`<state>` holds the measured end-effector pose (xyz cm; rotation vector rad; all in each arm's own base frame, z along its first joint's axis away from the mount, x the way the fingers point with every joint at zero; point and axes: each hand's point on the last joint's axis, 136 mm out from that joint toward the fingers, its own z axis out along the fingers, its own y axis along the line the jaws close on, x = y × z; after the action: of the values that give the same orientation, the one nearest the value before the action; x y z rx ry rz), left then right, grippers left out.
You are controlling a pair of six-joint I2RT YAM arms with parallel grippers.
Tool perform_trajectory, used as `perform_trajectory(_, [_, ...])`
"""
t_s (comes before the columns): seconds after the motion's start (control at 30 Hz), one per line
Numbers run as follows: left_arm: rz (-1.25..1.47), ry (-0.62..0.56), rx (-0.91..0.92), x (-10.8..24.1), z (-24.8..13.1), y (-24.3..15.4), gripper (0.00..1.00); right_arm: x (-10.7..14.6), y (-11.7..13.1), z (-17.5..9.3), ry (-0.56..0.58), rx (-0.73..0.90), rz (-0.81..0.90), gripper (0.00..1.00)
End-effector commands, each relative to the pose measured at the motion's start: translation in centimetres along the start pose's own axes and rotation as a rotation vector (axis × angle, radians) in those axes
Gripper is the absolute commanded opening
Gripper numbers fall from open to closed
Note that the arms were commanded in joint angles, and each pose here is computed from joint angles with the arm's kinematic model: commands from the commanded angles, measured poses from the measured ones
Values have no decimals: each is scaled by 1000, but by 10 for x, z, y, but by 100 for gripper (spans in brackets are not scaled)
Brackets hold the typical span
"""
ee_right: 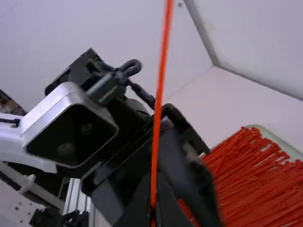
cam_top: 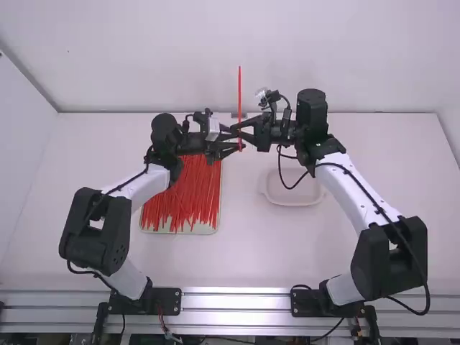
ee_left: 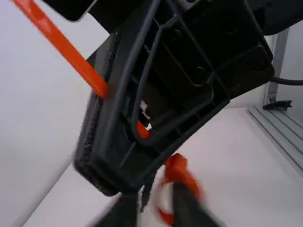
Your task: Fasten the cable tie
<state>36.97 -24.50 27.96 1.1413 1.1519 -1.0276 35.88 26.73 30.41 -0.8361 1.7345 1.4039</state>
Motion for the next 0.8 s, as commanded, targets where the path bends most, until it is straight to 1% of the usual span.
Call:
perform_trajectory(0.0, [-17,-11,15,-9,0,2,99,-16,7,-7,-29,8,-47,0])
perform_trajectory(0.17, [-18,-12,17,-11,1,2,99,-21,-2,-22,-43,23,-31,0])
perform_trajectory(0.37, [-67,14,11,-13,3,11,99,-23,-30,-53,-70,118,3,0])
perform_trajectory(0.47, [-96,41,-18,-8,1,18,99,-16,-41,-63,-60,160,19,0])
perform_trajectory(0.53, [-123,77,-42,1,2,22,99,-4,-54,-69,-32,222,47,0])
perform_trajectory(0.6, [-137,100,-58,8,1,25,99,2,-59,-71,-15,249,60,0])
perform_trajectory(0.63, [-160,133,-84,16,-1,28,99,11,-63,-73,9,276,72,0])
perform_trajectory(0.77, [-199,228,-139,42,-5,31,99,32,-67,-75,79,304,66,0])
